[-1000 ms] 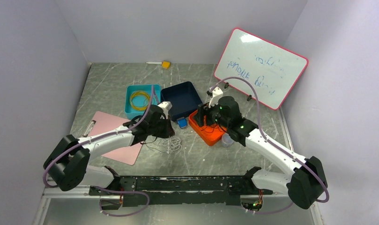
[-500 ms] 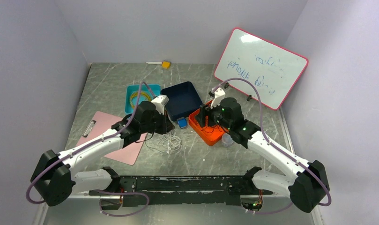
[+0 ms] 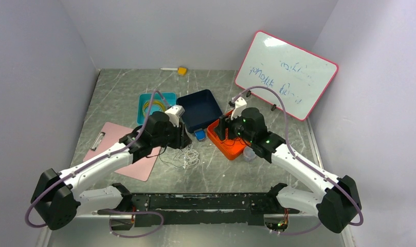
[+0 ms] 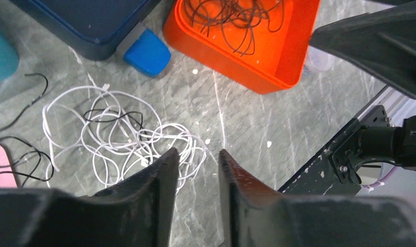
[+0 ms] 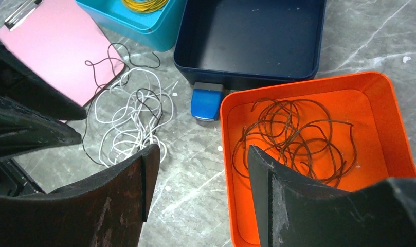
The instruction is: Untangle the cables
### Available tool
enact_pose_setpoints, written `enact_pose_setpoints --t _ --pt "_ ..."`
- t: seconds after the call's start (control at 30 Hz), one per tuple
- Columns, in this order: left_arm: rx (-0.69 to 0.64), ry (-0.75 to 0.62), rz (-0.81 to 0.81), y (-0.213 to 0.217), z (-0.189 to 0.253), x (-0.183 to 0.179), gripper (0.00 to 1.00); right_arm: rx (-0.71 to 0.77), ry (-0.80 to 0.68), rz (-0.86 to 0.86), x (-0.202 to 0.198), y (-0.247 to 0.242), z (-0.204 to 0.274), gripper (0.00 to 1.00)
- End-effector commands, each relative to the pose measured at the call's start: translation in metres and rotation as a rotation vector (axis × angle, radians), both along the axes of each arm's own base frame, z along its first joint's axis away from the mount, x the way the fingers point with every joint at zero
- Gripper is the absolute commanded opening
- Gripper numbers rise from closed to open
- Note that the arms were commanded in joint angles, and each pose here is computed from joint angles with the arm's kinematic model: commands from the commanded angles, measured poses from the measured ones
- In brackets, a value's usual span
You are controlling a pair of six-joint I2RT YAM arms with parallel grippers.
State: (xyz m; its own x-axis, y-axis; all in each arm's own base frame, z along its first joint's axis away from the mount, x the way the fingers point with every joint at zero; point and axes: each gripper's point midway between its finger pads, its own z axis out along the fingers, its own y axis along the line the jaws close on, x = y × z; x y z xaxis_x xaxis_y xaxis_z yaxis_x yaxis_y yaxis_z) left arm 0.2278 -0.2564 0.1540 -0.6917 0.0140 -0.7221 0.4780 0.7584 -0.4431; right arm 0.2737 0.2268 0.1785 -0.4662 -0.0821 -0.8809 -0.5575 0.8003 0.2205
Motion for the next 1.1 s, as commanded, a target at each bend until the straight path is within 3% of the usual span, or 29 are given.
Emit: enact_pose_setpoints --t 0.0,0.27,0.5,0.67,0.9,1.07 --pt "0.06 0.081 0.016 0.003 -0.022 -0.001 0.46 -0.018 0.032 0.059 -0.007 0.007 -0.012 0.67" --pt "0.104 0.212 -0.062 -0.009 -0.07 -0.012 0.61 -0.04 0.1 0.155 -0.019 0.021 -0.031 0.67" --pt "0.151 0.223 -0.084 -0.009 -0.088 -0.009 0.61 -0.05 0.11 0.169 -0.022 0.025 -0.035 0.67" --pt "0.144 0.241 -0.108 -0.013 -0.095 -0.011 0.47 -0.06 0.112 0.169 -0.021 0.025 -0.037 0.67" --pt "0.127 0.2 -0.101 -0.012 -0.078 -0.009 0.1 -0.056 0.101 0.147 -0.02 0.023 -0.035 0.67" --pt "0.098 0.144 -0.106 -0.012 -0.051 -0.007 0.07 -0.037 0.083 0.13 -0.02 0.021 -0.03 0.67"
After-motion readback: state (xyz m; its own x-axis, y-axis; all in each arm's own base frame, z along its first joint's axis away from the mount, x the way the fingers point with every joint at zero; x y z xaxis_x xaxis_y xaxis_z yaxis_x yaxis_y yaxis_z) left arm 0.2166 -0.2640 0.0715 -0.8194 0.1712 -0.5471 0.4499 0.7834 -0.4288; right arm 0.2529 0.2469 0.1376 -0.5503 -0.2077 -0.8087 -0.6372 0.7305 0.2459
